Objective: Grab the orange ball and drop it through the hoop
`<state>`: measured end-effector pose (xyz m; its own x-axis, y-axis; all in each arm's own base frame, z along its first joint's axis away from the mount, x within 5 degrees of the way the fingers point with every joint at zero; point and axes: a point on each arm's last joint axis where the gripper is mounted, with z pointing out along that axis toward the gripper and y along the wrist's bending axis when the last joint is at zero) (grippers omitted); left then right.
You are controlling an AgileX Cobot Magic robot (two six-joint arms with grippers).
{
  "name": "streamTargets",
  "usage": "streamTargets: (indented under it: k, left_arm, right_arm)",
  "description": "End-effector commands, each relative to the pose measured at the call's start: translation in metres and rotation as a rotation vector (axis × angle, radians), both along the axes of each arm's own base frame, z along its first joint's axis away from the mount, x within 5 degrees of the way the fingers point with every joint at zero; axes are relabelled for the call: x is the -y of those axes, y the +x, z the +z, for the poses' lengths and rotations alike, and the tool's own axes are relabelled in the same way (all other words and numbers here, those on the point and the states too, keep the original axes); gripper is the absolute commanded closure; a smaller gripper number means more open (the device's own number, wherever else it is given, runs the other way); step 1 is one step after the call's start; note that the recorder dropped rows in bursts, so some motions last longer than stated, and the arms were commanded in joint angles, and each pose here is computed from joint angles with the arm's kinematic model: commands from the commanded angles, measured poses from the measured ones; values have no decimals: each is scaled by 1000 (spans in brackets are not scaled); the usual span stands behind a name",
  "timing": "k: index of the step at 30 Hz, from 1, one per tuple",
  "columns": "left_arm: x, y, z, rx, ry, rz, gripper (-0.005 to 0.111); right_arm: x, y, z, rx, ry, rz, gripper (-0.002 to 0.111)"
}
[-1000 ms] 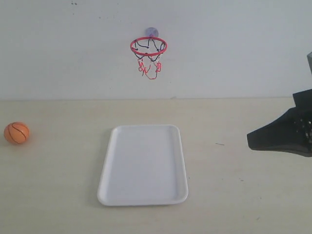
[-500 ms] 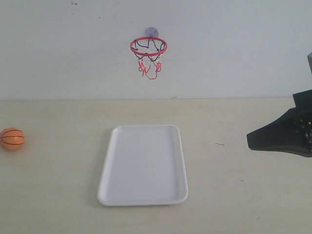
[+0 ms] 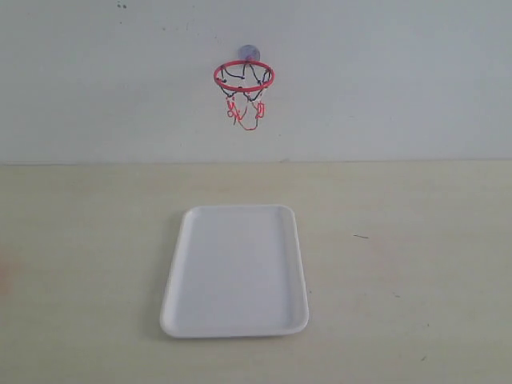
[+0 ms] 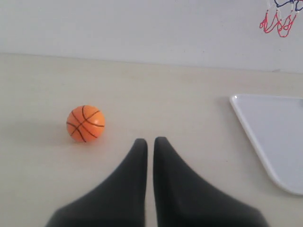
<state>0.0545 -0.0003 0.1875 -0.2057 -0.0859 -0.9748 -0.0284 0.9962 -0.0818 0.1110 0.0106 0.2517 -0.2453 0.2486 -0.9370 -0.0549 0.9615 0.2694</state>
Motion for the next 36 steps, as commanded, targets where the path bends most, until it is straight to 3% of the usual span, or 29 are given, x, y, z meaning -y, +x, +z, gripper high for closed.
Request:
streamTargets:
  k: [1,2,8,16,36]
  left_arm:
    - [0,0,0,9,-10,5,103]
    - [0,0,0,9,-10,5,103]
    - [0,0,0,7,-10,4,103]
    - [0,0,0,7,-10,4,103]
    - [0,0,0,7,-10,4,103]
  right_arm:
    - [5,-50,-21,274,0,-61,109]
    - [5,-57,-27,329,-4,-61,109]
    - [2,-57,-31,305,24,-27,109]
    - [0,-57,-44,187,-184,25,109]
    - [8,-56,-64,42,-160,-58,109]
